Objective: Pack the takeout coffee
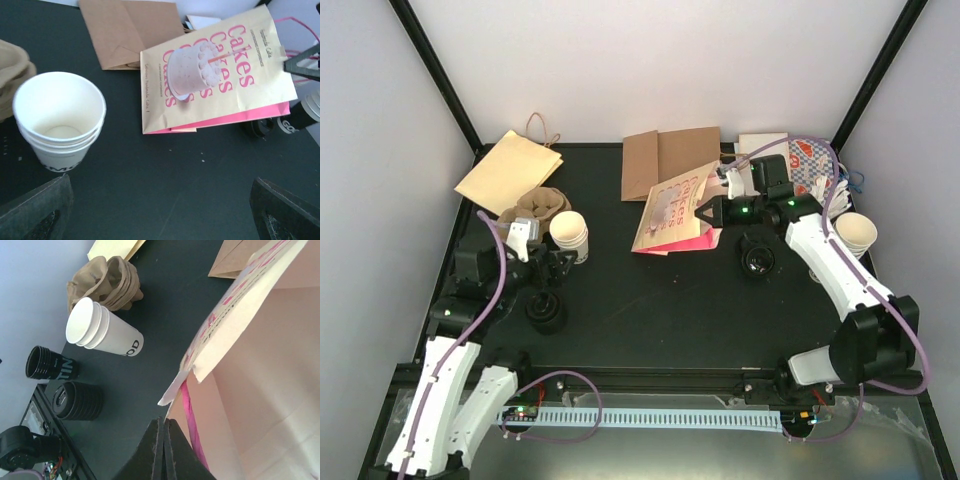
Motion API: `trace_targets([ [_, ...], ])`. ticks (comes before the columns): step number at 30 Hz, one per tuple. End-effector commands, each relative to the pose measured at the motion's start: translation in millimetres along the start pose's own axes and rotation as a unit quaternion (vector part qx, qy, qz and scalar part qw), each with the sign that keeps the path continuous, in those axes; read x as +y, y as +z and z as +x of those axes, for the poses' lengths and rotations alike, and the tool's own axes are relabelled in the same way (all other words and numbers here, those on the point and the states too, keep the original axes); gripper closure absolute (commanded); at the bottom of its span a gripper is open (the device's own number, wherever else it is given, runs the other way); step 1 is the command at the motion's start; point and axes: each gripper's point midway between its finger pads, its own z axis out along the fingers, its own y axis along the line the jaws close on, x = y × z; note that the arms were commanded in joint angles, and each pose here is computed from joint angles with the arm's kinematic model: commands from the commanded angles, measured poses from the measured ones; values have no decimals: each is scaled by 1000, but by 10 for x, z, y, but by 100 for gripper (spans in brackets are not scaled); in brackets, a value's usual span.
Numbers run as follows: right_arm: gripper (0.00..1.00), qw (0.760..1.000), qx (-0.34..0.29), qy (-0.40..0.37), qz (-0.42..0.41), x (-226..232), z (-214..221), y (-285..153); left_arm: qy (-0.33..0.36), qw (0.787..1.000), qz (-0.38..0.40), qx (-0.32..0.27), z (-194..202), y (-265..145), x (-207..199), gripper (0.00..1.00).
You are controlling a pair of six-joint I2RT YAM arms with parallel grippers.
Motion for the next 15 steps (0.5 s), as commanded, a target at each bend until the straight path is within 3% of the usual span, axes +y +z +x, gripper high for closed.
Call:
trace_targets([
  [1, 99, 1000, -6, -23, 7, 131, 68, -131, 17, 999, 25, -13, -185, -12, -219, 1],
  [15, 99, 999, 2, -39, 9, 320, 256, -287, 101, 992, 61, 41, -177, 405, -1063, 1],
])
